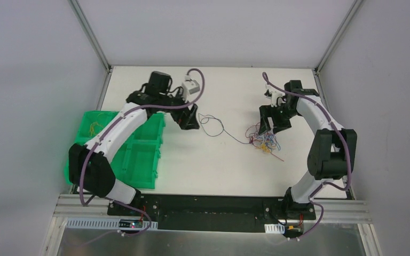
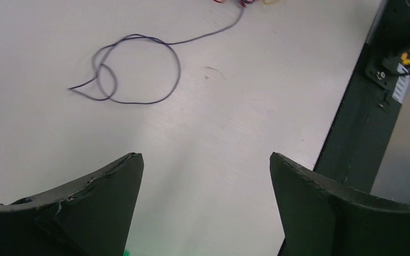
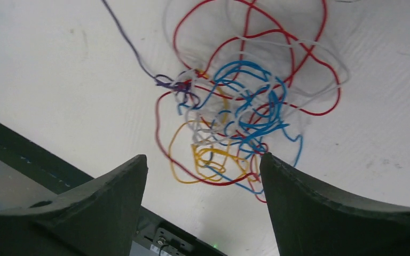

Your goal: Untangle the cables

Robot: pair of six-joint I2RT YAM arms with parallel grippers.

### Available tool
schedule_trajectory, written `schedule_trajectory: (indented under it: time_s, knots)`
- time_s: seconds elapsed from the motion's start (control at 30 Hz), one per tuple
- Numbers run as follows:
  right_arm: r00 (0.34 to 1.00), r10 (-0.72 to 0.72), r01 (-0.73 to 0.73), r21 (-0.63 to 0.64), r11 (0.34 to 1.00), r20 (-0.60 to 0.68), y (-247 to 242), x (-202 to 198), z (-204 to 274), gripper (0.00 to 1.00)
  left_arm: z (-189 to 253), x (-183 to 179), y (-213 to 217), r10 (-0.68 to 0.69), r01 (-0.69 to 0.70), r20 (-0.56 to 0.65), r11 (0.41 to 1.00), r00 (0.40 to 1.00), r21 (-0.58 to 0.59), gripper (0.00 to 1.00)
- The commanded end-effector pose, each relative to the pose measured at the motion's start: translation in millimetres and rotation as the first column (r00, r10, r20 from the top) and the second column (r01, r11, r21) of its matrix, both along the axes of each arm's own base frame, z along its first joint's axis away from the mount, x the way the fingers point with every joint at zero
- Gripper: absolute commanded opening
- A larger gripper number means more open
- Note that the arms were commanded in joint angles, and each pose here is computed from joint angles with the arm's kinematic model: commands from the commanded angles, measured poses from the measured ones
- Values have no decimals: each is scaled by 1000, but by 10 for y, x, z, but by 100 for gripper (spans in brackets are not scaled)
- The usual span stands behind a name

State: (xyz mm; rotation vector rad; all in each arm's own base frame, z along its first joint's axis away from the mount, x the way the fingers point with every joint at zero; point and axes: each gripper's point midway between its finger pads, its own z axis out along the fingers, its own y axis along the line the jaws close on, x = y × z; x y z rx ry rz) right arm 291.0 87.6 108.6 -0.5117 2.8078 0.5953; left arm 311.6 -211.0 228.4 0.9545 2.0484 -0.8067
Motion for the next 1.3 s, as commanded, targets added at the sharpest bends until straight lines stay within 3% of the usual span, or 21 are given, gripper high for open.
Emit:
schedule_trajectory:
  time_s: [0.0, 0.13, 0.23, 0.3, 0.33, 0.47, 0.53, 0.67, 0.8, 0.97, 1.17, 1.27]
  knots:
    - [1000, 2, -2, -37, 999, 21, -166, 190, -141, 73, -208, -192, -552, -219, 220, 26, 974, 975, -55, 89]
    - [997, 72, -71, 66, 995, -15, -10, 104, -171, 34, -470, -103, -750, -270, 272, 44, 962, 962, -39, 76]
    - [996, 91, -88, 103, 991, -23, 42, 68, -139, 0, -714, 147, -825, -273, 272, 117, 962, 955, 27, 73]
    - [997, 75, -71, 95, 993, -35, 30, 77, -112, 0, -912, 411, -904, -247, 239, 114, 968, 962, 75, 74]
    - [998, 56, -52, 102, 993, -38, 31, 88, -67, 0, -1123, 720, -964, -210, 195, 111, 972, 971, 131, 78]
    - [998, 42, -37, 125, 991, -39, 63, 67, -9, 0, -1401, 1076, -1107, -217, 191, 121, 962, 969, 193, 84]
    - [998, 34, -28, 129, 991, -46, 69, 61, 7, 0, -1422, 993, -1253, -329, 295, 158, 933, 931, 206, 84]
    - [997, -9, 17, 110, 994, -80, -47, 91, -82, 0, -1402, 554, -1590, -553, 525, 237, 833, 799, 175, 81]
    - [986, -65, 83, 112, 990, -153, -182, 153, -217, 0, -1471, 282, -1925, -659, 624, 324, 750, 679, 219, 73]
    - [971, -100, 131, 132, 982, -218, -203, 174, -335, 0, -1620, 162, -2280, -666, 632, 298, 744, 684, 215, 64]
    - [959, -124, 163, 140, 977, -254, -251, 174, -426, 0, -1819, -94, -2578, -674, 628, 271, 738, 687, 245, 63]
    - [958, -124, 166, 147, 975, -260, -262, 166, -436, 0, -1900, -88, -2654, -661, 592, 279, 750, 697, 296, 54]
